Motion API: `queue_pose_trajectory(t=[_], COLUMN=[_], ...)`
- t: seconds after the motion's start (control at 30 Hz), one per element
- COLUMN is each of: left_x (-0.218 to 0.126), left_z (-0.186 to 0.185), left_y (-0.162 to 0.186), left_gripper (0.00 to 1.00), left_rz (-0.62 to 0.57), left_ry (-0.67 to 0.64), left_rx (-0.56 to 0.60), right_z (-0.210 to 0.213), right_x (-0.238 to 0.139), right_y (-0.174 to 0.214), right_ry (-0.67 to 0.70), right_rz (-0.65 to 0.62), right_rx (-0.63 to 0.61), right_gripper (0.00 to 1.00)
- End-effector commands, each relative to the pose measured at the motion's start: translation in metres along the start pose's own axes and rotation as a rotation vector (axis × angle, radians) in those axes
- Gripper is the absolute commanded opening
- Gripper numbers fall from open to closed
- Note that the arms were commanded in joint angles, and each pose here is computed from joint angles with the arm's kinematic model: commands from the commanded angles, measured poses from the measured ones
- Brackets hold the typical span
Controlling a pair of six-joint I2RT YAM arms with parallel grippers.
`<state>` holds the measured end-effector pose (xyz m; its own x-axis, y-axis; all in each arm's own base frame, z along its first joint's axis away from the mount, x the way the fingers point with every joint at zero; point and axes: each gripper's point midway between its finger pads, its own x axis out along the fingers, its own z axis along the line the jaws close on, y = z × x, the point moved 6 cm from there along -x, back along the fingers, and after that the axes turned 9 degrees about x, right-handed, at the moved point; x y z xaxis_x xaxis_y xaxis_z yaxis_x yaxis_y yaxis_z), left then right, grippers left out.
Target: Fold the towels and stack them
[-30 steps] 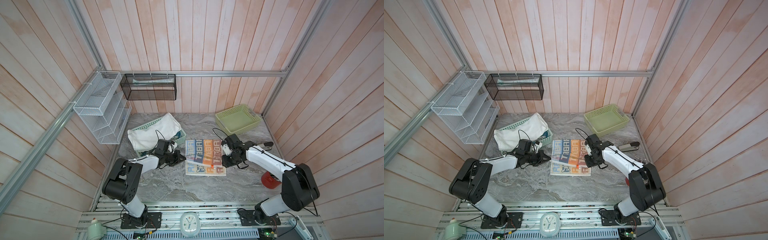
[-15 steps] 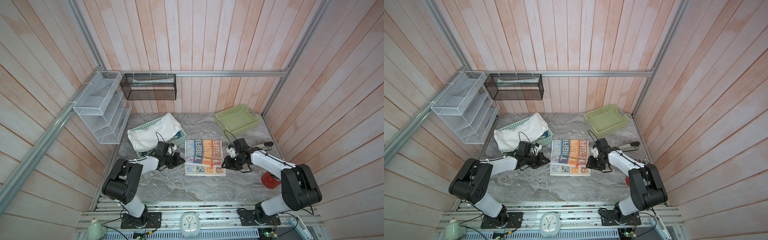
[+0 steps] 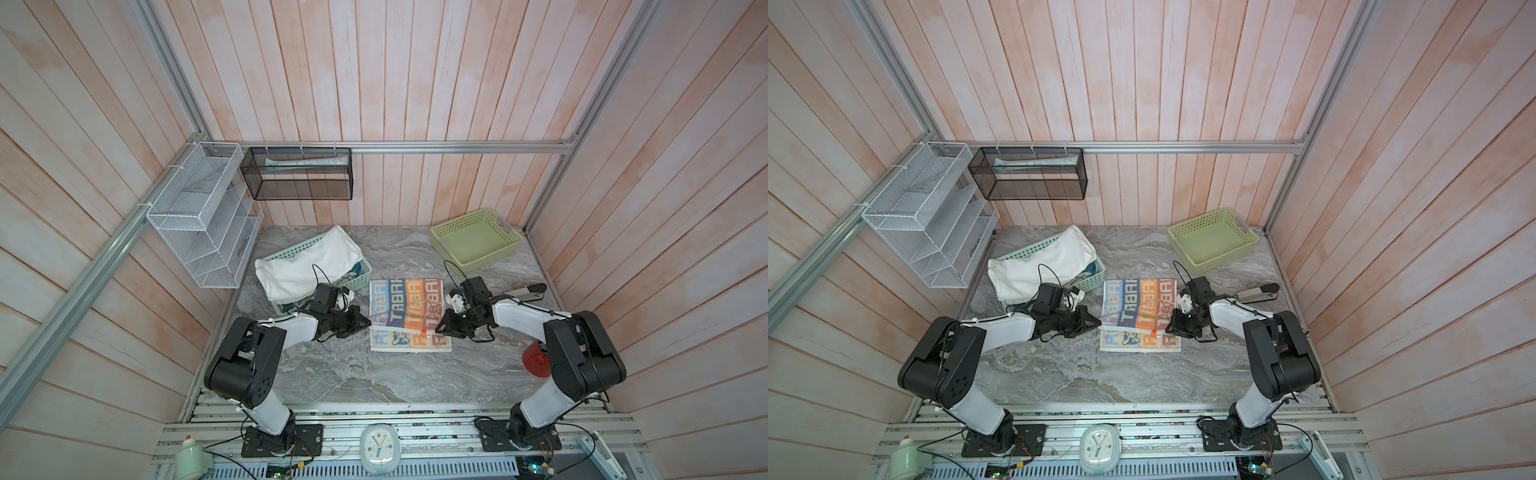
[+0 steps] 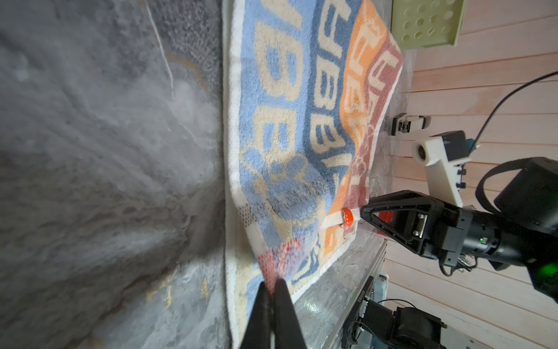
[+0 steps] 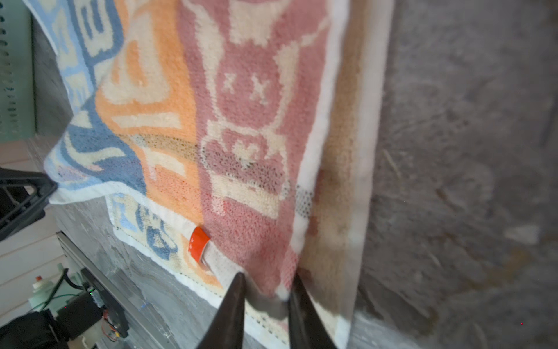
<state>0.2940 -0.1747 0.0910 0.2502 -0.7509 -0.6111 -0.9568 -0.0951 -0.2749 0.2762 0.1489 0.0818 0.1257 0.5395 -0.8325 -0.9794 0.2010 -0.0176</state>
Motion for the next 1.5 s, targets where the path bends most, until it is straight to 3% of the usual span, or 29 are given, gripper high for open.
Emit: queue_pose_trajectory(t=[0.0, 0.07, 0.27, 0.43, 0.63, 0.83, 0.87, 0.97, 1.07, 1.27, 1.47], left_x=[-0.001, -0.003, -0.023, -0.038, -0.020, -0.006, -0.005, -0.006, -0.014, -0.018, -0.001], left_z=[-0.005, -0.008, -0.035, -0.048, -0.032, -0.005, -0.003, -0.001, -0.005, -0.019, -0.035], left_y=[0.000, -0.002, -0.017, -0.007, 0.033, 0.054, 0.056, 0.057, 0.051, 0.027, 0.021], left_gripper=[0.00, 0.00, 0.00, 0.00, 0.00, 0.00, 0.01, 0.26, 0.38, 0.36, 0.30], left_rz=[0.010, 0.014, 0.000, 0.013, 0.083, 0.114, 0.120, 0.132, 0.116, 0.081, 0.111], left_ry=[0.013, 0.016, 0.021, 0.008, -0.013, -0.042, -0.047, -0.085, -0.135, -0.172, -0.182], left_rx=[0.036, 0.042, 0.101, 0.116, 0.048, -0.013, -0.018, -0.024, 0.005, 0.082, 0.142], right_z=[0.010, 0.014, 0.025, 0.019, -0.010, -0.029, -0.029, -0.028, -0.025, -0.007, 0.022], right_x=[-0.005, -0.010, -0.045, -0.071, -0.055, -0.029, -0.027, -0.029, -0.043, -0.057, -0.028], right_y=[-0.011, -0.013, -0.014, 0.004, 0.038, 0.044, 0.044, 0.043, 0.033, 0.008, 0.005], right_ry=[-0.023, -0.028, -0.038, -0.019, 0.008, 0.039, 0.045, 0.079, 0.145, 0.172, 0.166], right_rz=[-0.022, -0.028, -0.074, -0.078, -0.017, 0.046, 0.056, 0.061, 0.004, -0.085, -0.029], right_rx=[-0.015, -0.023, -0.046, -0.034, 0.039, 0.069, 0.067, 0.048, 0.020, -0.046, -0.141], right_gripper=[0.09, 0.00, 0.00, 0.00, 0.00, 0.00, 0.03, 0.29, 0.40, 0.42, 0.39])
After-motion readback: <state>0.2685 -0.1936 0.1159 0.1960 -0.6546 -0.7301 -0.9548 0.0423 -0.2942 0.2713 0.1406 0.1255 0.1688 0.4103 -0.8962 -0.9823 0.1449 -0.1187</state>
